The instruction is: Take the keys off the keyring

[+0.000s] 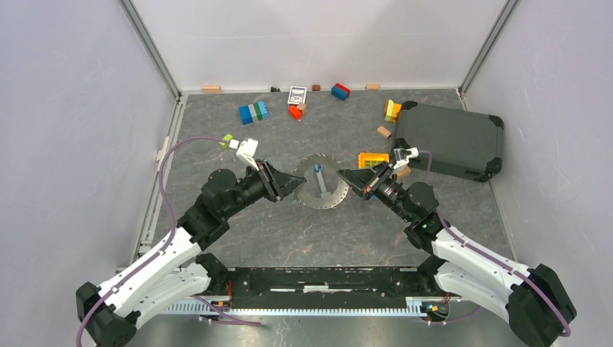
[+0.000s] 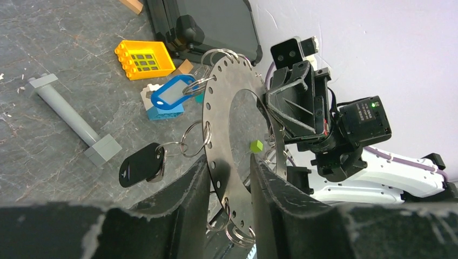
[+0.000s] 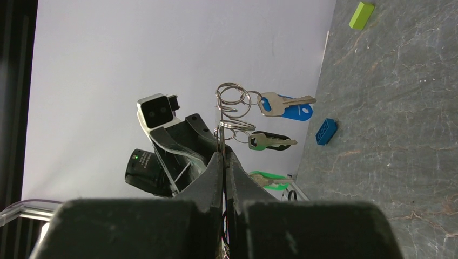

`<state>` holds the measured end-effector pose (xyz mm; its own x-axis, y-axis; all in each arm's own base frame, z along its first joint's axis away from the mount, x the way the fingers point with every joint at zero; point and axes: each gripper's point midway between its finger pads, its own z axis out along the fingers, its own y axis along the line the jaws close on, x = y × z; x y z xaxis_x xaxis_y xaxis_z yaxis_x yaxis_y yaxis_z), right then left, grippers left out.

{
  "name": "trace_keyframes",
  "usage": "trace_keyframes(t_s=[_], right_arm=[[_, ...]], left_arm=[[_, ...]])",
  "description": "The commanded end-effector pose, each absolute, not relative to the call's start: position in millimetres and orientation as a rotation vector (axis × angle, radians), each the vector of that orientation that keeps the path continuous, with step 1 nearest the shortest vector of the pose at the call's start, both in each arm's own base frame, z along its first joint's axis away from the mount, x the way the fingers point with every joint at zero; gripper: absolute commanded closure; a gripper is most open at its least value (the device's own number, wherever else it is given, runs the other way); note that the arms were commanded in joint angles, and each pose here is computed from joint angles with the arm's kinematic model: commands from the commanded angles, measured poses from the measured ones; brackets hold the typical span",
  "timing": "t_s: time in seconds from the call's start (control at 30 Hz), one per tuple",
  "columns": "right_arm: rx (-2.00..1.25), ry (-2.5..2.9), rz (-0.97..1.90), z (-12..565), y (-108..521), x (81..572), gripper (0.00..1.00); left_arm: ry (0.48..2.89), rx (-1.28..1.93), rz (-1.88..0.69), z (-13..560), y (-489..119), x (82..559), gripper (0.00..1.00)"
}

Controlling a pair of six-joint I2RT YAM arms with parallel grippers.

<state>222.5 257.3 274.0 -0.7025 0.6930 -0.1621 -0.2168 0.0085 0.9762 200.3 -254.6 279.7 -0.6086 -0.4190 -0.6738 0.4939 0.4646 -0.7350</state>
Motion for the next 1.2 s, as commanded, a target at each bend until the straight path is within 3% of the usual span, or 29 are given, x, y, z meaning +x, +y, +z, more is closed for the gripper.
trace_keyframes(t_s=[0.0,0.27,0.4,0.5,0.77,0.9,1.17], right_arm=[[0.402,1.513,1.843,315.0,258.4,214.8,1.00],[0.394,1.518,1.838,312.7,259.9,214.4,1.00],[0.390,1.526,1.817,308.8,260.3,216.5,1.00],[0.377,1.514,1.791,308.9,259.0,218.6,0.98],[0.326,1.460,1.695,316.2,251.1,222.4,0.53],[0.335,1.461,1.629,313.5,244.0,225.4,0.44],[0.374,1.472,1.437,298.4,219.9,232.5,0.41]], left_arm=[[1.763,0.083,-1.318,289.7,-257.8,199.0,0.63],[1.762,0.089,-1.319,287.2,-259.2,199.6,0.77],[1.764,0.093,-1.318,285.8,-259.6,199.7,0.97],[1.768,0.080,-1.312,284.3,-258.5,200.7,0.98],[1.784,-0.020,-1.293,286.8,-248.9,203.8,0.98],[1.761,-0.068,-1.307,295.0,-243.6,203.2,0.98],[1.701,-0.188,-1.340,313.4,-231.5,204.1,0.98]])
